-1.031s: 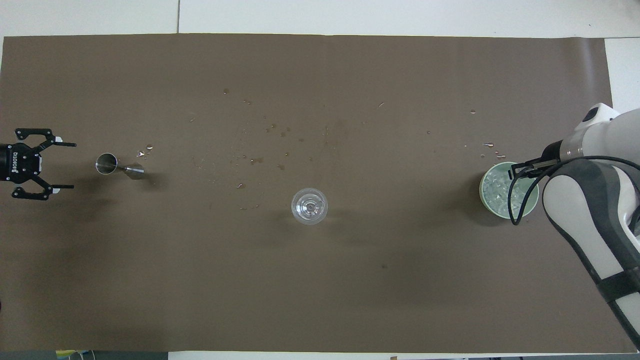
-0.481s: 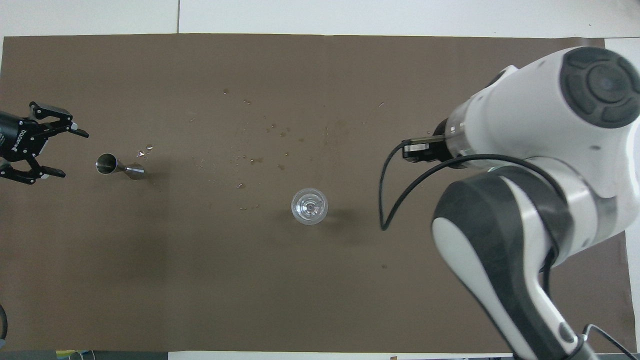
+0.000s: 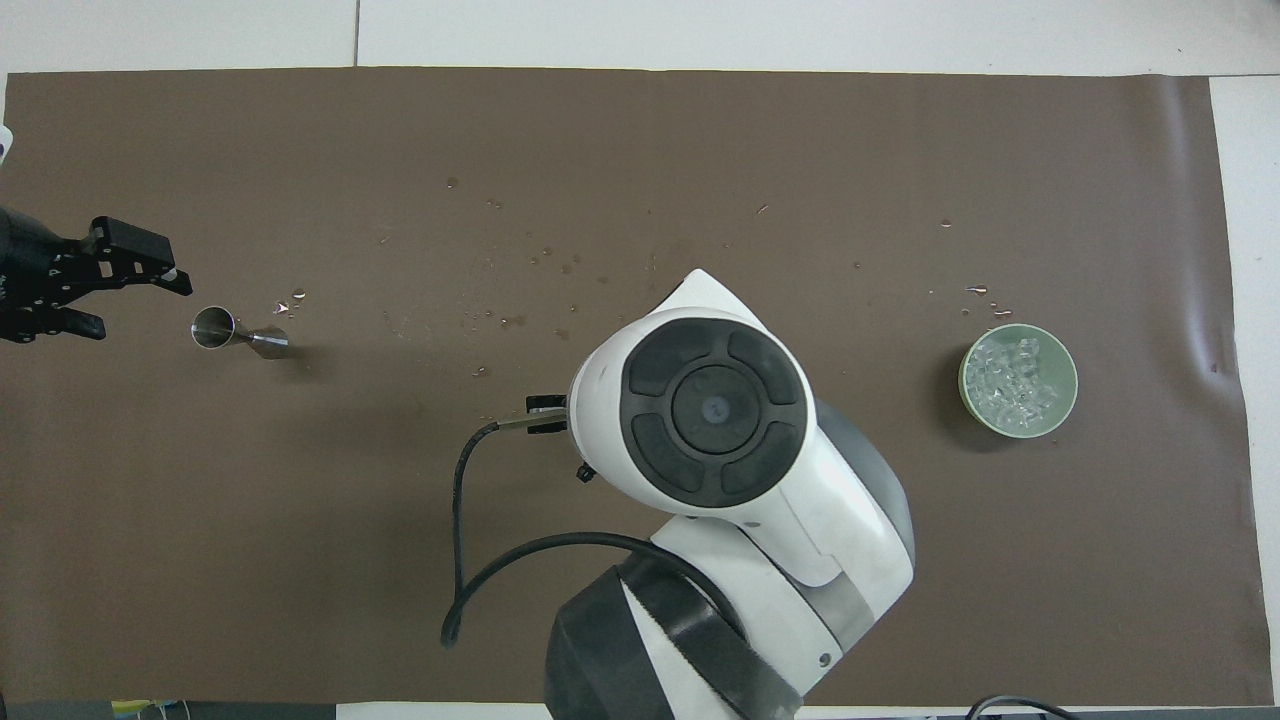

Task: Pour wine and add ice with both arms
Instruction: 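Lift ice from the green bowl with the right gripper toward the clear cup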

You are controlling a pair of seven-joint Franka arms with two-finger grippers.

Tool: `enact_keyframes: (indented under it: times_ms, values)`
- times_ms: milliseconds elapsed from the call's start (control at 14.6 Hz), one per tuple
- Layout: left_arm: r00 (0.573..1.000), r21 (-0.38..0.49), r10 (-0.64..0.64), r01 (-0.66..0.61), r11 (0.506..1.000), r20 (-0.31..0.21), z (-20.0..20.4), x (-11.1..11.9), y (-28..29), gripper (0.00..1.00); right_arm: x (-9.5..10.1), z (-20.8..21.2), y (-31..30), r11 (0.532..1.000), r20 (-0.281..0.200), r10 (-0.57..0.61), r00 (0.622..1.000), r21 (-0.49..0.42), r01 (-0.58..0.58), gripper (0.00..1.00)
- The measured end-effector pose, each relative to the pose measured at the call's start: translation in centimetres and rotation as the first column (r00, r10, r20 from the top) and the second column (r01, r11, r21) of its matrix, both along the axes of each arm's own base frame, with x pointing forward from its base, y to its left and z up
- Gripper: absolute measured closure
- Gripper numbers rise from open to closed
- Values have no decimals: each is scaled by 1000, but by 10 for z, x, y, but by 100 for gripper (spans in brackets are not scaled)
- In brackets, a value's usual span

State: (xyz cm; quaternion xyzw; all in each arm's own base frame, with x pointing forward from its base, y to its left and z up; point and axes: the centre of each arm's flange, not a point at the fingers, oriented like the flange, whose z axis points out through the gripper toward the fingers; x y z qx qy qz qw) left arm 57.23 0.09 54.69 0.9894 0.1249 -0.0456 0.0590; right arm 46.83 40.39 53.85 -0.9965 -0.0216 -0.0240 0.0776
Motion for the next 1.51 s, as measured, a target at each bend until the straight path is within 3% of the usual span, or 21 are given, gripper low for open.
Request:
enact_keyframes:
  times_ms: [137, 412, 825, 1306, 1443, 1512]
  values:
    - [996, 13, -88, 87, 996, 32, 17, -8, -9, 0, 2, -21, -6, 1000, -25, -9, 1000, -23, 8, 77]
    - [978, 35, -200, 198, 980, 59, 41, -22, -11, 0, 4, -40, -10, 999, -20, -14, 1000, -33, 13, 77]
    - [958, 98, -286, 283, 954, 21, 73, -49, -39, 0, 4, -49, -7, 1000, 5, -16, 1000, -13, 16, 77]
    - [948, 97, -316, 313, 945, 22, 73, -50, -34, 0, 4, -52, -8, 1000, 7, -17, 1000, -12, 17, 77]
    - [946, 96, -323, 319, 943, 23, 74, -49, -33, 0, 5, -52, -8, 1000, 9, -17, 1000, -11, 17, 65]
    - [946, 96, -324, 320, 942, 23, 74, -47, -33, 0, 5, -52, -8, 1000, 10, -18, 1000, -10, 18, 65]
